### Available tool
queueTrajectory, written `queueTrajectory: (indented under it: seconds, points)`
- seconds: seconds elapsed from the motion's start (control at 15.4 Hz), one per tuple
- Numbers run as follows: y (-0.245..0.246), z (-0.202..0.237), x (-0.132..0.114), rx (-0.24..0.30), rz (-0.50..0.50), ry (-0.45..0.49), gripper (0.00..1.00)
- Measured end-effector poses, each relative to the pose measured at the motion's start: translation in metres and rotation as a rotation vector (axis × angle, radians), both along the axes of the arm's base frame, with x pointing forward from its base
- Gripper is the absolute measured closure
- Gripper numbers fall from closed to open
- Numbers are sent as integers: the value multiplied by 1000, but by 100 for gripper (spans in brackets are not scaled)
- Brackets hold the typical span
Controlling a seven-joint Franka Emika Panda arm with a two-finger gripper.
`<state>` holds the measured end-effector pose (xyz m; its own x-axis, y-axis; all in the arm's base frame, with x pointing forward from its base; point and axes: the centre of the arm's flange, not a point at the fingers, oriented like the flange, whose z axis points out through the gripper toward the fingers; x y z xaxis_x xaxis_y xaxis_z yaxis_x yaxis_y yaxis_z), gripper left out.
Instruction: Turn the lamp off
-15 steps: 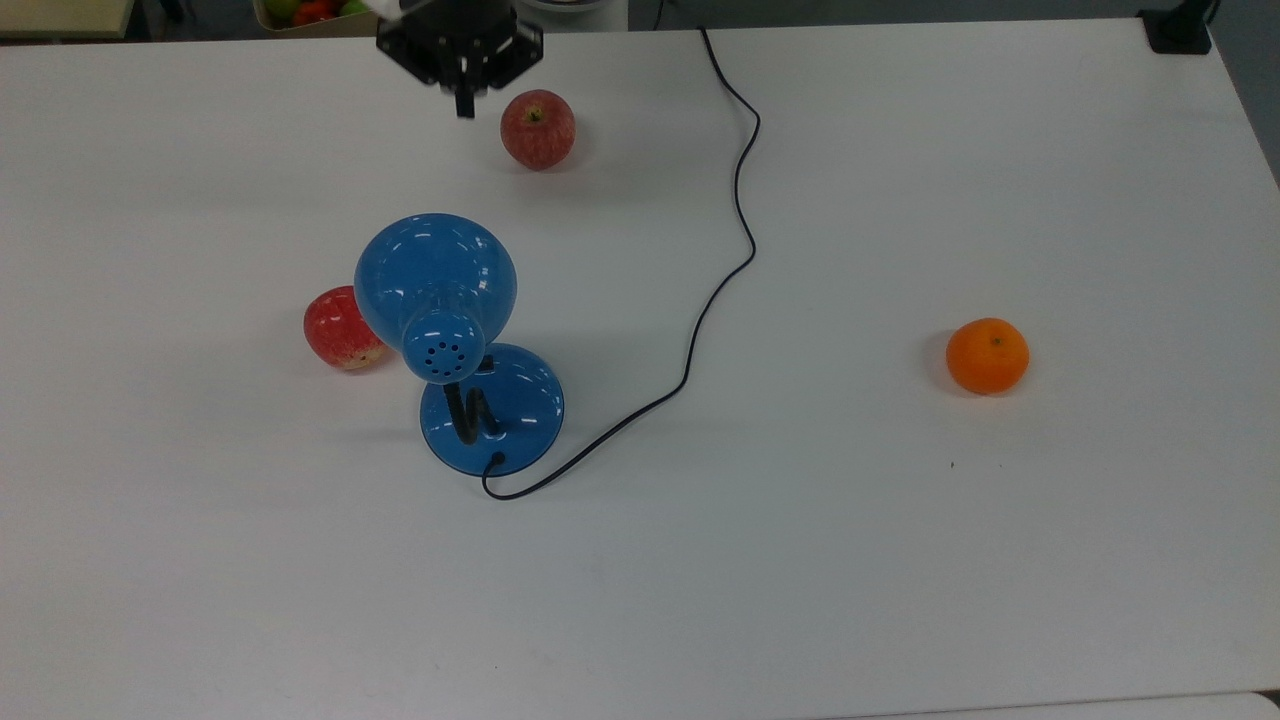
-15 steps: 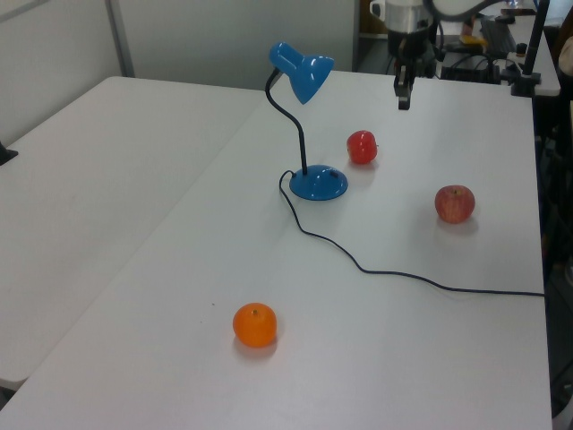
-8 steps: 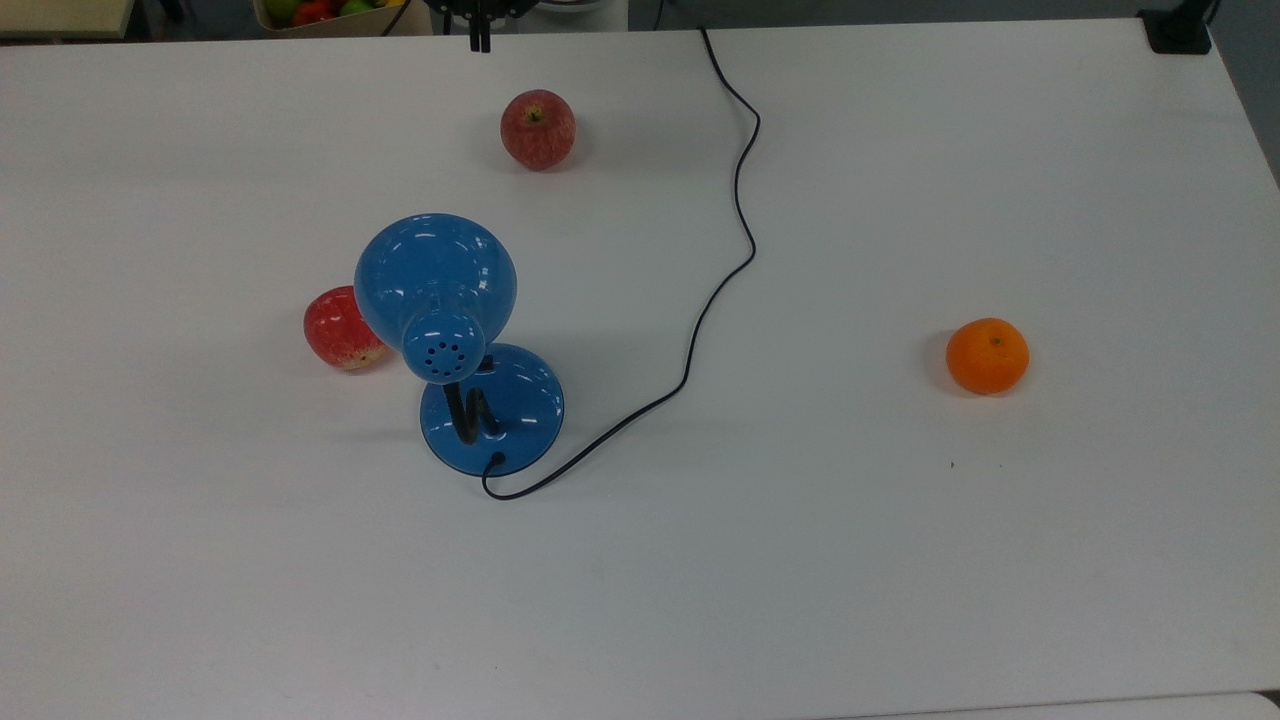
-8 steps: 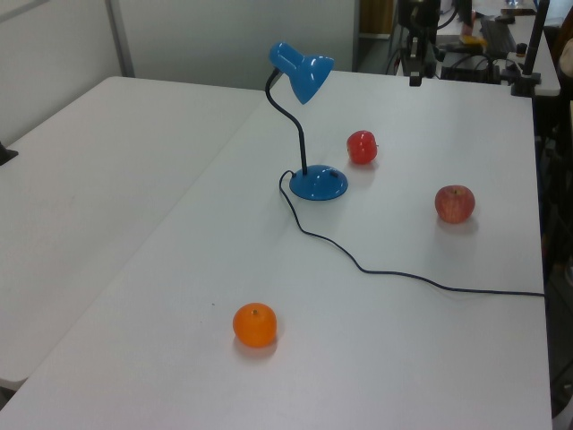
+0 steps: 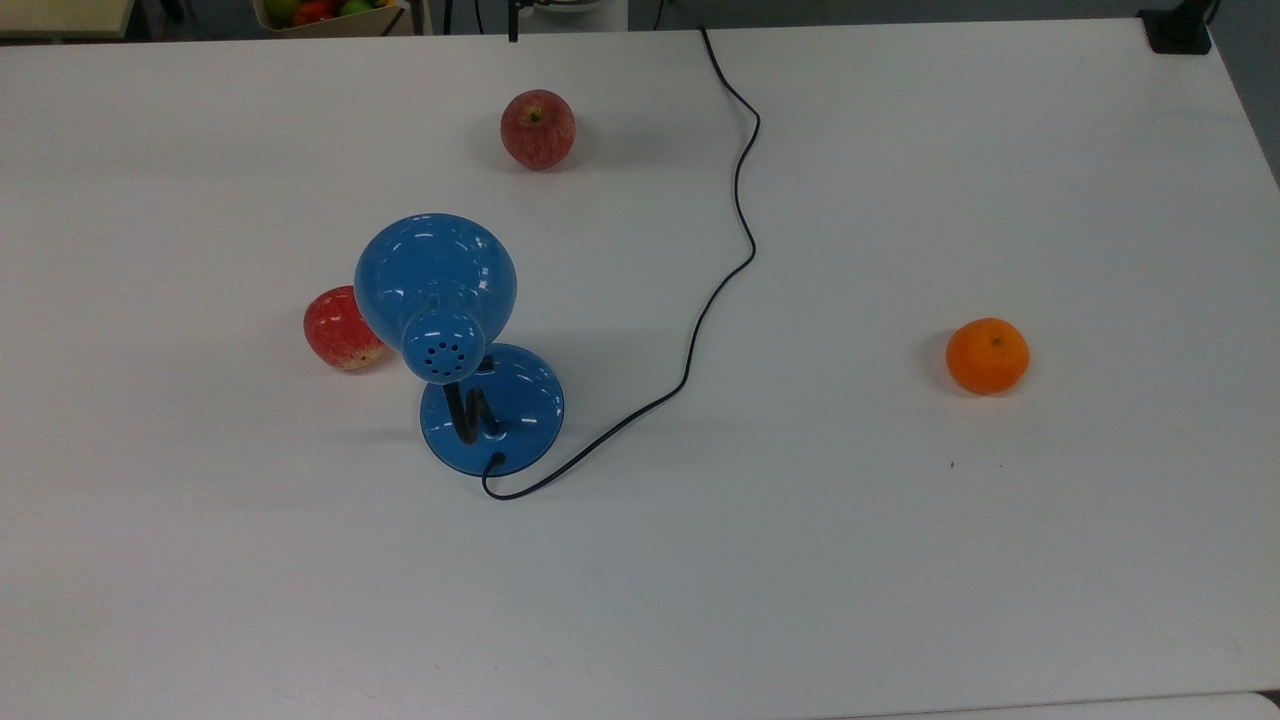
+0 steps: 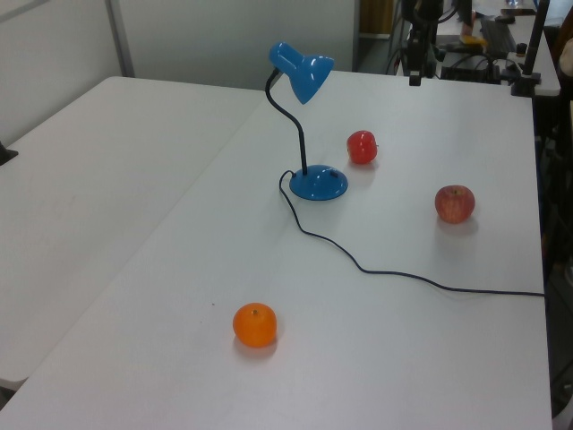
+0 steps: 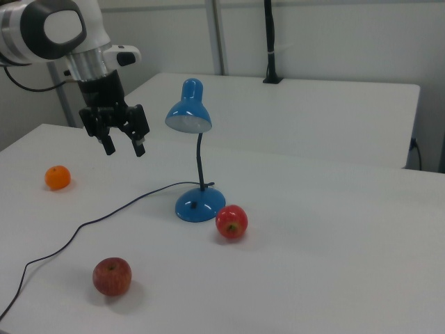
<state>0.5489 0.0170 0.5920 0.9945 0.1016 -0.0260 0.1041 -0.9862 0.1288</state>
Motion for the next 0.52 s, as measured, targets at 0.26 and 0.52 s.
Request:
queueTrajectory:
  seconds: [0.26, 0.52]
  points:
    - [-9, 7, -5, 1, -18, 0, 0]
    - [-15, 12, -8, 1, -28, -9, 0]
